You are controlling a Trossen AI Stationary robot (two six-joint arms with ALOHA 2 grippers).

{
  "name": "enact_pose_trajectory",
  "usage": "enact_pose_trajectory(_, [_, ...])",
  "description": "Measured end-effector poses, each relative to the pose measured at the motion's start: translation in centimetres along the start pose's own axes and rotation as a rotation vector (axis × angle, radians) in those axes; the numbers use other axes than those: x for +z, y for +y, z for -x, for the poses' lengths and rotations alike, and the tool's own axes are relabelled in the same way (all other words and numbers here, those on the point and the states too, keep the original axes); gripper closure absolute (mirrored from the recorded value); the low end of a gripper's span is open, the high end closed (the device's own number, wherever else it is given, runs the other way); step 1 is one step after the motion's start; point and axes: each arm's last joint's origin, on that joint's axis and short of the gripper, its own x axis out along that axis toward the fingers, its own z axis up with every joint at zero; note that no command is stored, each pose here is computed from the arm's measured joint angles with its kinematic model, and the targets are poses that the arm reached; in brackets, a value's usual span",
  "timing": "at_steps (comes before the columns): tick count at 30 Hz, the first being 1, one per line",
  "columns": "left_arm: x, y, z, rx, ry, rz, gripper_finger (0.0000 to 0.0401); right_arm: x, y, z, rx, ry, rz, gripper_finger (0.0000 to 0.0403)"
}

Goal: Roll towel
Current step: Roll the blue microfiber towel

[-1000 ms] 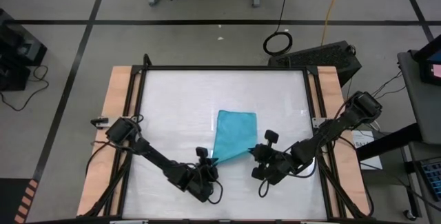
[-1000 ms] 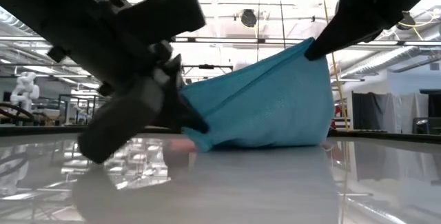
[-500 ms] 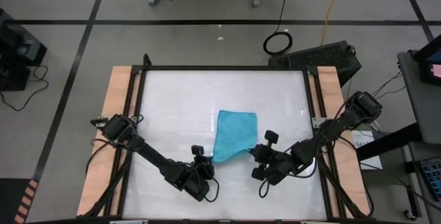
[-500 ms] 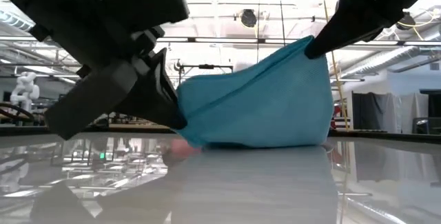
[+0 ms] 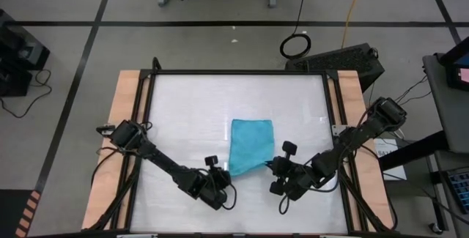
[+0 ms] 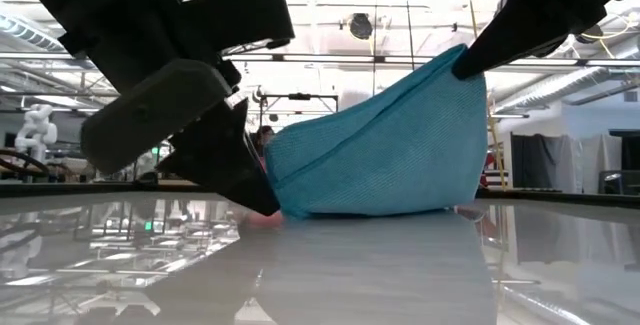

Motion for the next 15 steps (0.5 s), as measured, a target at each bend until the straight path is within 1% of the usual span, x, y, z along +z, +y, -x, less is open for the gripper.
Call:
enact_pose_trajectory(6, [0.4, 0.6, -0.7, 0.008, -0.027, 0.070, 0.0320, -0.1, 0.1, 0.1, 0.005, -0.003, 0.004, 0.0403])
enact_pose_trajectory(9, [0.3, 0.9, -1.2, -0.004, -0.024, 0.078, 0.0338, -0.2, 0.3, 0.3, 0.011, -0.004, 0.010, 0.0403])
enact_pose_trajectory(13, [0.5, 1.0, -1.3, -0.026, -0.026, 0.023, 0.0388, -0.3, 0.4, 0.5, 0.018, -0.003, 0.018, 0.0403])
enact_pose_trajectory(15, [0.5, 1.0, -1.2, -0.026, -0.020, -0.023, 0.0392, -0.4, 0.5, 0.6, 0.023, -0.004, 0.022, 0.0403])
